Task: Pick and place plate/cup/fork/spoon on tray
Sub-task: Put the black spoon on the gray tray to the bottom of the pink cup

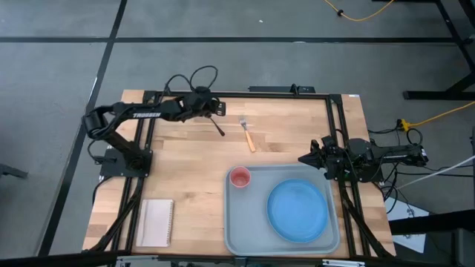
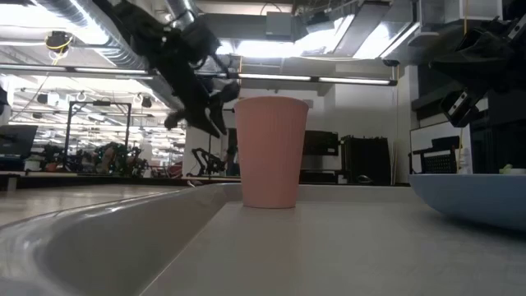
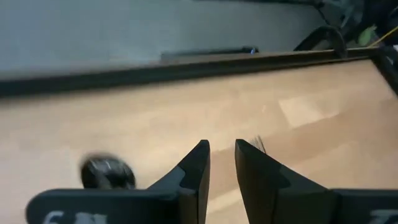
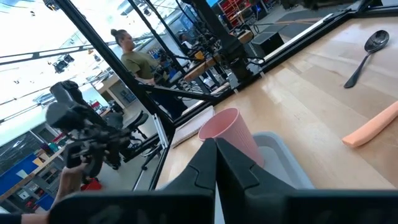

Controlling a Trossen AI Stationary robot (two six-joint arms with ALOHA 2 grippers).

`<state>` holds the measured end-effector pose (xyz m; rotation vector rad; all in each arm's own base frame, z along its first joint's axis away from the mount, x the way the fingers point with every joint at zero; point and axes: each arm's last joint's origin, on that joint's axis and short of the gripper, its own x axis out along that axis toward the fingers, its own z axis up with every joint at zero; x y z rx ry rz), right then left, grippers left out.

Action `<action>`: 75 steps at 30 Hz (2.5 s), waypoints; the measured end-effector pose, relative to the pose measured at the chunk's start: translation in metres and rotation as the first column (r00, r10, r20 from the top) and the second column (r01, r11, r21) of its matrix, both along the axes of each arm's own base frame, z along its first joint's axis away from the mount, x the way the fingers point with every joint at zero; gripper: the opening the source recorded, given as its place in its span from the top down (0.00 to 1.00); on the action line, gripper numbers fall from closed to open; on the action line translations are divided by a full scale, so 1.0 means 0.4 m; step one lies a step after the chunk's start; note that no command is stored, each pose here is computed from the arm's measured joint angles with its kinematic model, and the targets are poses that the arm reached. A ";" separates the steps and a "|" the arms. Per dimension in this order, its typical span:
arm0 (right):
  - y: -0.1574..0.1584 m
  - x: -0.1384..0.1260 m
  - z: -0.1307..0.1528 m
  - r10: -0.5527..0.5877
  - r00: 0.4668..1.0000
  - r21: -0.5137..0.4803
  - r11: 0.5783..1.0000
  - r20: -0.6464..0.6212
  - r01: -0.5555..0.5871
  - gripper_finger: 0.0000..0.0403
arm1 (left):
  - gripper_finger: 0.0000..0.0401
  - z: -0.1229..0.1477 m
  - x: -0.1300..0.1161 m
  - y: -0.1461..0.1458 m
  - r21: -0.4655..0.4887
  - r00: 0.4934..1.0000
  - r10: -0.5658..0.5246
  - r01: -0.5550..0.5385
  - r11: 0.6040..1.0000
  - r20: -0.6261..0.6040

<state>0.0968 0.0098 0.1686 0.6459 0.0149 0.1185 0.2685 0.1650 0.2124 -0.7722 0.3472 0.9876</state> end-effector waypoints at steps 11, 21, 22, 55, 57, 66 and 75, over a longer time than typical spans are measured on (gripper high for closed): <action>0.000 0.000 0.000 -0.001 1.000 -0.052 0.999 0.006 0.001 0.99 | 0.83 -0.109 0.038 0.006 -0.279 0.992 0.106 -0.082 0.957 0.072; 0.001 0.000 0.000 0.008 1.000 -0.050 0.999 0.006 -0.007 0.99 | 0.83 -0.169 0.053 -0.002 -0.337 0.987 0.158 -0.143 0.931 0.017; 0.001 0.000 0.000 0.007 1.000 -0.050 0.999 0.006 -0.007 0.99 | 0.83 -0.174 0.054 -0.001 -0.343 0.987 0.163 -0.147 0.928 0.016; 0.001 0.000 0.000 0.010 1.000 -0.052 0.999 0.006 -0.009 0.99 | 0.83 -0.210 0.032 -0.110 -0.587 0.975 -0.042 -0.097 0.803 -0.219; 0.001 0.000 0.000 0.010 1.000 -0.052 0.999 0.006 -0.009 0.99 | 0.83 -0.198 0.021 -0.118 -0.591 0.971 -0.046 -0.105 0.800 -0.236; 0.001 0.000 0.000 0.009 1.000 -0.052 0.999 0.005 -0.008 0.99 | 0.83 -0.171 -0.033 -0.140 -0.549 0.915 -0.026 -0.219 0.807 -0.403; 0.001 0.000 0.000 0.007 1.000 -0.080 0.997 0.007 -0.007 0.99 | 0.83 -0.157 -0.020 -0.130 -0.462 0.888 -0.179 -0.042 0.886 -0.423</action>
